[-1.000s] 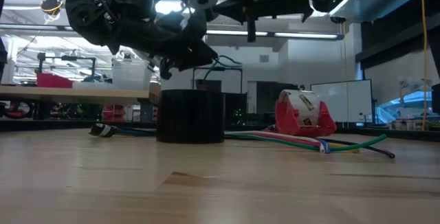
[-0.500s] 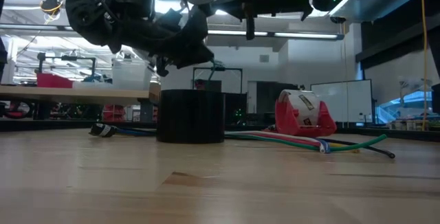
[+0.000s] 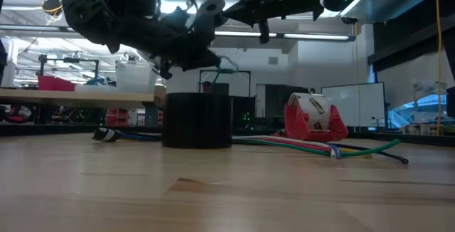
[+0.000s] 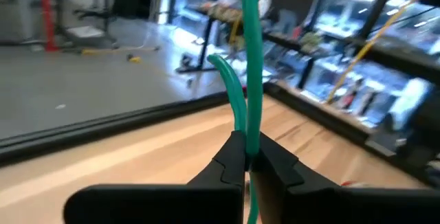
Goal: Coil cords
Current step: Coil the green wire onto the black spool
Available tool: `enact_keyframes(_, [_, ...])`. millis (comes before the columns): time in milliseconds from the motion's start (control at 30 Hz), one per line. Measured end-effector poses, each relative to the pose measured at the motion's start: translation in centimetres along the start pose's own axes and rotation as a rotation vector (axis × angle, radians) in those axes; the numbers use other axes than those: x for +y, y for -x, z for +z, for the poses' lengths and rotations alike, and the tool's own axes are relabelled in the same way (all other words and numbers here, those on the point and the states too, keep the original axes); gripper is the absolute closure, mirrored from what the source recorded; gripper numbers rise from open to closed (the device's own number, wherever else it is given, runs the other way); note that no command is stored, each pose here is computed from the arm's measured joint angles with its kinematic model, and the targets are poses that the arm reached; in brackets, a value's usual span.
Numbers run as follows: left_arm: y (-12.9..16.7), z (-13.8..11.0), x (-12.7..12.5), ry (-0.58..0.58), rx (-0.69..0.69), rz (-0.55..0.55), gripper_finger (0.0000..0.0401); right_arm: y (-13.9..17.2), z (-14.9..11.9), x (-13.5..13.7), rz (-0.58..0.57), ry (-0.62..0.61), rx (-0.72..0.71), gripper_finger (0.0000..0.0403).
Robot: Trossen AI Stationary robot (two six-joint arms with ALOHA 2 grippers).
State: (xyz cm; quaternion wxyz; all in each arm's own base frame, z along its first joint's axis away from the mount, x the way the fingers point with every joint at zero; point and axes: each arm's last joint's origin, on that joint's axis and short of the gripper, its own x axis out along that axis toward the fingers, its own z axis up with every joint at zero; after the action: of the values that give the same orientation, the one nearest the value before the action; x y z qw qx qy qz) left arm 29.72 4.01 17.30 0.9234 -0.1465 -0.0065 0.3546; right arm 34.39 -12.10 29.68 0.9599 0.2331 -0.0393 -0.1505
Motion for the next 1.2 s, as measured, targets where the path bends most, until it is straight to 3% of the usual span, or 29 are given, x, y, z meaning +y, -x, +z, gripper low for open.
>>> enact_keyframes(200, [0.4, -0.8, 0.2, -0.031, 0.036, 0.119, 0.0397, 1.1, 0.1, 0.0, -0.075, 0.023, 0.088, 0.0400])
enact_keyframes(400, [0.4, -0.8, 0.4, -0.051, 0.032, 0.160, 0.0396, 2.4, 0.0, 0.0, -0.137, 0.057, 0.215, 0.0400])
enact_keyframes(633, [0.7, 0.2, 0.4, -0.074, 0.009, 0.156, 0.0398, 3.4, -1.1, -0.6, -0.213, 0.059, 0.388, 0.0400])
enact_keyframes(833, [0.7, 1.7, 0.7, -0.062, -0.024, 0.142, 0.0397, 3.9, -1.9, -0.7, -0.204, 0.035, 0.505, 0.0400])
enact_keyframes(1000, [0.0, 2.6, 0.3, -0.021, 0.003, 0.060, 0.0398, 3.9, -2.4, -1.1, -0.260, 0.042, 0.524, 0.0400])
enact_keyframes(1200, [-1.3, 3.9, -0.7, -0.088, 0.097, 0.094, 0.0398, 3.5, -3.8, -1.9, -0.328, 0.049, 0.587, 0.0400])
